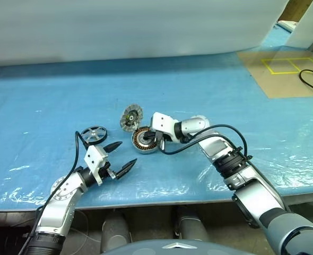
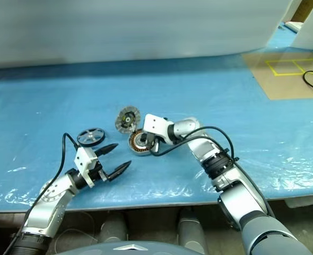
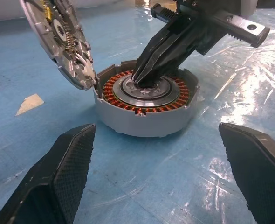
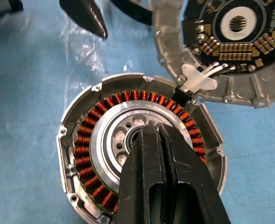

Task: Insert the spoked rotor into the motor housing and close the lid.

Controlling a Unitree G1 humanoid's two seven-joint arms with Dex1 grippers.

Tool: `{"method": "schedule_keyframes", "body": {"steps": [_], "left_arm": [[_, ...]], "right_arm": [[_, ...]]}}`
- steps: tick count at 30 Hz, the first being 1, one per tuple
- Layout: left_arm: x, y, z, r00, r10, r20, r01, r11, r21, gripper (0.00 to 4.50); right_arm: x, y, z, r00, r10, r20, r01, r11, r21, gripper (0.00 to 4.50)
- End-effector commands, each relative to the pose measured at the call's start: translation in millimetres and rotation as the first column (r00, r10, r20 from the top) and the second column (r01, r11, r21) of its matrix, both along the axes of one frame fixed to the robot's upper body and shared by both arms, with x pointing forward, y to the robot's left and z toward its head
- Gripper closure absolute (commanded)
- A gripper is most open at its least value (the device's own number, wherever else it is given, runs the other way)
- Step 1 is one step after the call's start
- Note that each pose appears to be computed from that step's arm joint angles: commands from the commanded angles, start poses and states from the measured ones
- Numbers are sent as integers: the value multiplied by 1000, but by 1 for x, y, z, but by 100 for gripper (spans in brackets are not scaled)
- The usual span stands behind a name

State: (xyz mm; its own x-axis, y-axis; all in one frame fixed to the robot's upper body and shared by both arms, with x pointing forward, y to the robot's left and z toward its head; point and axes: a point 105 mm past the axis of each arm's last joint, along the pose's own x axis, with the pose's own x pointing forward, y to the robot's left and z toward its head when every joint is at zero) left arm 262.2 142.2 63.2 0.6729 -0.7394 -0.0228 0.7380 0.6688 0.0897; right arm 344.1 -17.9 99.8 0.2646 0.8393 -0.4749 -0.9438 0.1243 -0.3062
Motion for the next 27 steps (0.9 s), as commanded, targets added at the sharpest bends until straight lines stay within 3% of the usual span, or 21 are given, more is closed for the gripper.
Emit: {"method": "schedule_keyframes", "body": {"steps": [1,11,17,20,27], "left_arm": [[1,0,12,999,-9,43,9,1000,-2,0],[4,21,41,997,10,83,-11,1000,9,0],[5,39,72,1000,-22,20,23,999,-44,0],[10,49,93,999,-44,22,45,999,-23,0],[25,69,115,987,-151,-57,158,978,134,0]], "right_arm": [[-1,-3,20,1000,11,-10,-10,994,110,446],[-12,-26,33,997,44,-61,-29,975,220,446],[-27,-34,37,993,89,-77,-67,965,253,446],[-34,-36,33,993,95,-75,-72,963,259,446],[-43,-30,18,993,94,-70,-74,965,251,446]]}}
